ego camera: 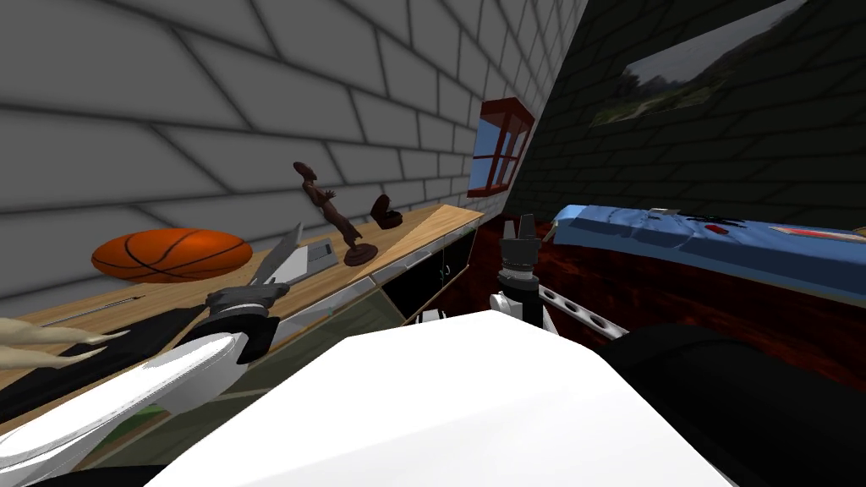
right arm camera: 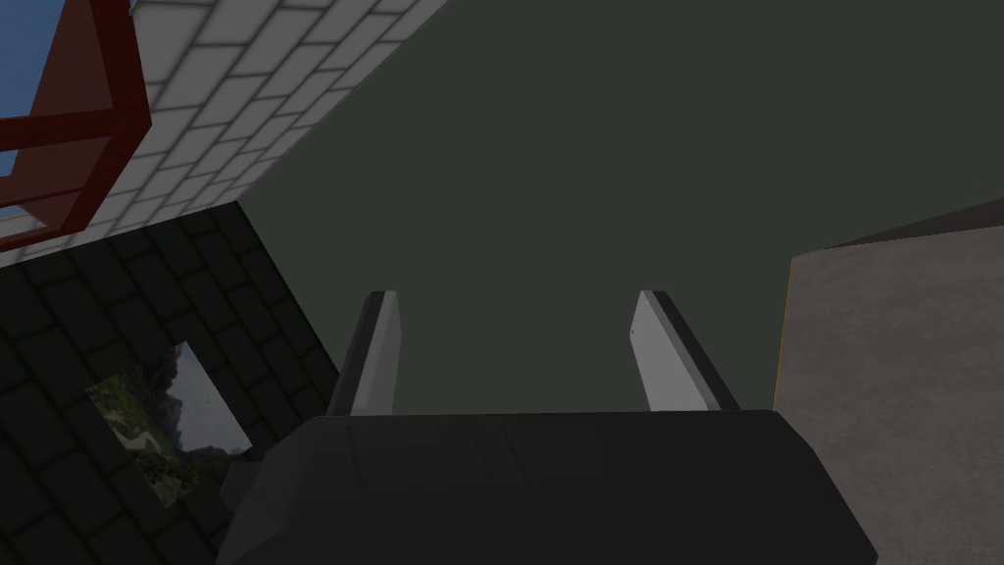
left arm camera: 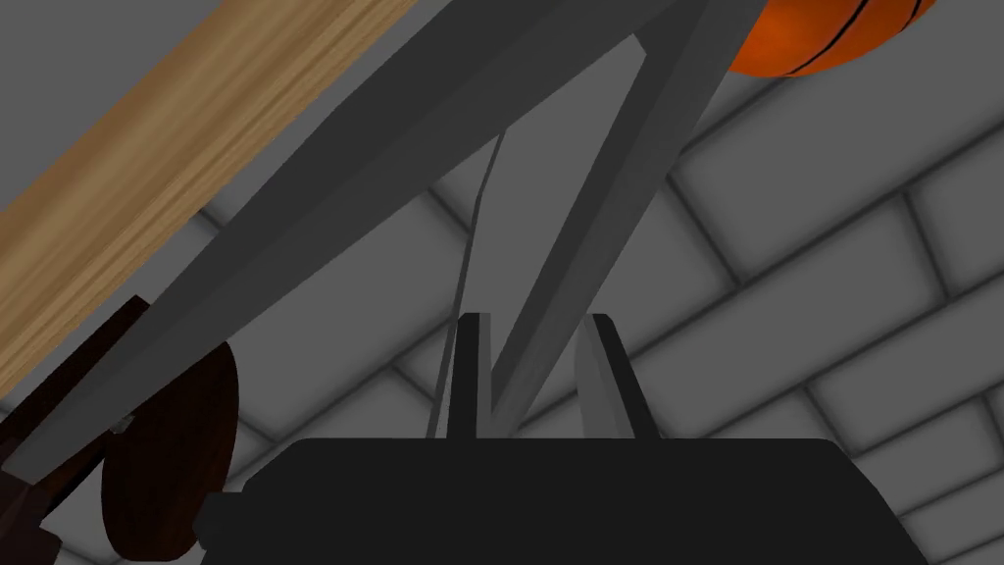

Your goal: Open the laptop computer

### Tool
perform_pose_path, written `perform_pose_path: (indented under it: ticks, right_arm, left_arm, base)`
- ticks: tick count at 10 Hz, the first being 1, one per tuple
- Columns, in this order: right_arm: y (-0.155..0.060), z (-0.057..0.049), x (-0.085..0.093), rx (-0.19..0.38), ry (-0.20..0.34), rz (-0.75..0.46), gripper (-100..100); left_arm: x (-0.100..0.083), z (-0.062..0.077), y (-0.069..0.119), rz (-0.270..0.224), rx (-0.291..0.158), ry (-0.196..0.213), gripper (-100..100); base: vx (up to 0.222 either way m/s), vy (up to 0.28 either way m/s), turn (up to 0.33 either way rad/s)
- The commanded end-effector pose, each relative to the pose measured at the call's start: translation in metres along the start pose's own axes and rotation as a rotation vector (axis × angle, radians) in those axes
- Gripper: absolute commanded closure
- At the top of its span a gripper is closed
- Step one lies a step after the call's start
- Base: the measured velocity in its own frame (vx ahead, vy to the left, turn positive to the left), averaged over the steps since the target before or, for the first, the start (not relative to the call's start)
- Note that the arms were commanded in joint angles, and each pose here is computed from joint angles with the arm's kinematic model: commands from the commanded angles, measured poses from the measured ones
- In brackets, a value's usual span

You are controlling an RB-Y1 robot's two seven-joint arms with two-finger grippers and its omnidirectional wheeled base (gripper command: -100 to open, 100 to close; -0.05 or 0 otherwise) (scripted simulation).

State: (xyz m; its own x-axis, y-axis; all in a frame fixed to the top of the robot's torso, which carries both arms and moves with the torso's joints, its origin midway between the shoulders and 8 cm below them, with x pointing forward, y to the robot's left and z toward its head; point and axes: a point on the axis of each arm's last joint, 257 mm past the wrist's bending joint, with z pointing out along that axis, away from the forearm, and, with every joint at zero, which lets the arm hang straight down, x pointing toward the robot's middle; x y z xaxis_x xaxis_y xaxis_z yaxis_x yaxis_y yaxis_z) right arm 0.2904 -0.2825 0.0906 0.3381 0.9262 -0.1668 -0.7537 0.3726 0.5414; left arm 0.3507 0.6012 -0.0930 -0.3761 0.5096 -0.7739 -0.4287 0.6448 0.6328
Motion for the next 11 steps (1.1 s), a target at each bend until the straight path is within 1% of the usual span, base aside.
perform_pose_path:
  ticks: [1, 5, 9, 10, 11]
  right_arm:
    - [0.000, 0.000, 0.000, 0.000, 0.000, 0.000, 0]
    - [0.000, 0.000, 0.000, 0.000, 0.000, 0.000, 0]
    - [0.000, 0.000, 0.000, 0.000, 0.000, 0.000, 0]
    - [0.000, 0.000, 0.000, 0.000, 0.000, 0.000, 0]
    - [0.000, 0.000, 0.000, 0.000, 0.000, 0.000, 0]
  left_arm:
    - [-0.014, 0.000, 0.002, 0.043, 0.006, -0.018, -100]
    - [-0.053, 0.002, -0.001, 0.049, 0.041, -0.057, -100]
    - [-0.091, 0.000, -0.012, 0.058, 0.089, -0.095, -100]
    - [-0.085, 0.002, -0.011, 0.057, 0.083, -0.086, -100]
    - [-0.086, 0.001, -0.012, 0.058, 0.085, -0.087, 0]
  base:
    - [0.025, -0.012, 0.176]
    - [0.036, -0.011, 0.138]
    - [0.027, -0.025, 0.133]
    - [0.008, -0.013, 0.020]
    - [0.000, 0.000, 0.000]
